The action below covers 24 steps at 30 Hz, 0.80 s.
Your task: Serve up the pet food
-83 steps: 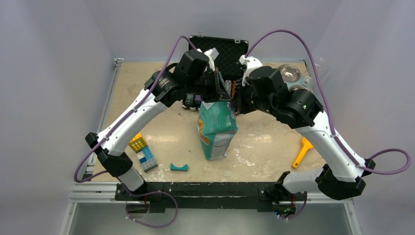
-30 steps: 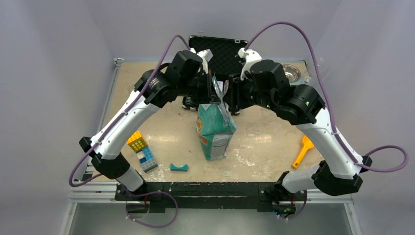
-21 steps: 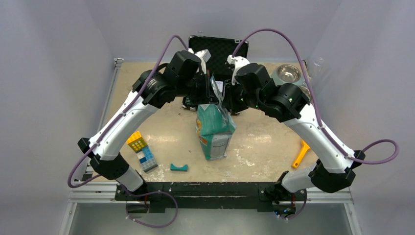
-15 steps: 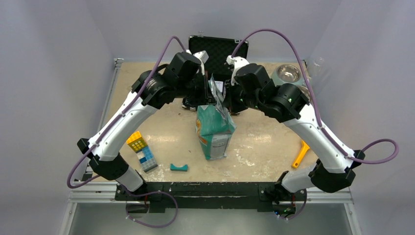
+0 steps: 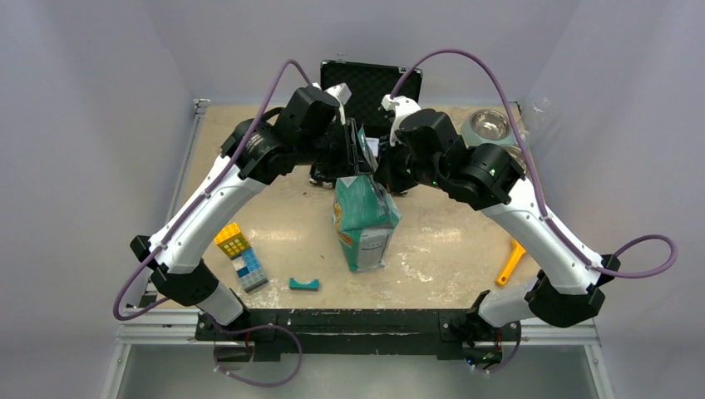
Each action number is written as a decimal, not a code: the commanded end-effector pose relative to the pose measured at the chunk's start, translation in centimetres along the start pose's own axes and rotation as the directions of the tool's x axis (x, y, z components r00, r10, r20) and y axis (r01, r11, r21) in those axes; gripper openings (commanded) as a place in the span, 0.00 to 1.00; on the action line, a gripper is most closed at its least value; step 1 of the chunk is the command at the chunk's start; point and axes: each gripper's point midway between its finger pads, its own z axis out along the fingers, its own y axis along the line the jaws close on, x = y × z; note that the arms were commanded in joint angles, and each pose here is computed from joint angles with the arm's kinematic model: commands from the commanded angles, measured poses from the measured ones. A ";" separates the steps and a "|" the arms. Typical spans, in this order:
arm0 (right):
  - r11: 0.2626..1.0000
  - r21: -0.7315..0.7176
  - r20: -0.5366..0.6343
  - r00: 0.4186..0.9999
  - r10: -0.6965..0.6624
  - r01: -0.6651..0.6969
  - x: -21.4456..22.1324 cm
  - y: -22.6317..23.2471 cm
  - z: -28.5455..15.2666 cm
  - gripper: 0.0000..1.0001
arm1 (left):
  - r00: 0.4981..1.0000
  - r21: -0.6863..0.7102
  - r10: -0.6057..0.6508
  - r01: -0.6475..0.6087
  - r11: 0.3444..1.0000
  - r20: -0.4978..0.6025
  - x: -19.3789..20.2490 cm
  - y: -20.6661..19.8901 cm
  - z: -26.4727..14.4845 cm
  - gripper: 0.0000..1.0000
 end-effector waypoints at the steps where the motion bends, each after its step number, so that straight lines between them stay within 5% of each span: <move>1: 0.997 -0.075 0.106 0.994 0.017 -0.009 -2.5 1.5 -2.0 0.00 | 0.999 0.047 -0.005 0.002 0.999 0.046 -1.2 -1.0 -1.0 0.35; 16: 0.999 -0.033 0.122 0.992 -0.020 0.024 -2.5 1.0 -2.4 0.00 | 1.000 -0.095 0.018 -0.020 0.995 -0.026 0.1 1.9 2.5 0.41; 18: 1.000 0.012 0.125 0.992 -0.023 0.022 -2.5 0.2 -2.4 0.00 | 0.999 -0.139 0.038 -0.040 0.989 -0.015 0.0 2.9 2.5 0.33; 21: 0.990 0.143 0.121 0.992 -0.037 0.020 -2.5 -2.1 -2.4 0.00 | 0.997 -0.229 0.078 -0.075 0.971 0.002 -0.4 4.7 0.8 0.02; 24: 0.972 0.233 0.123 0.990 -0.063 0.033 -2.5 -3.8 -2.8 0.00 | 0.995 -0.221 0.104 -0.099 0.970 0.008 -0.3 4.9 -1.8 0.00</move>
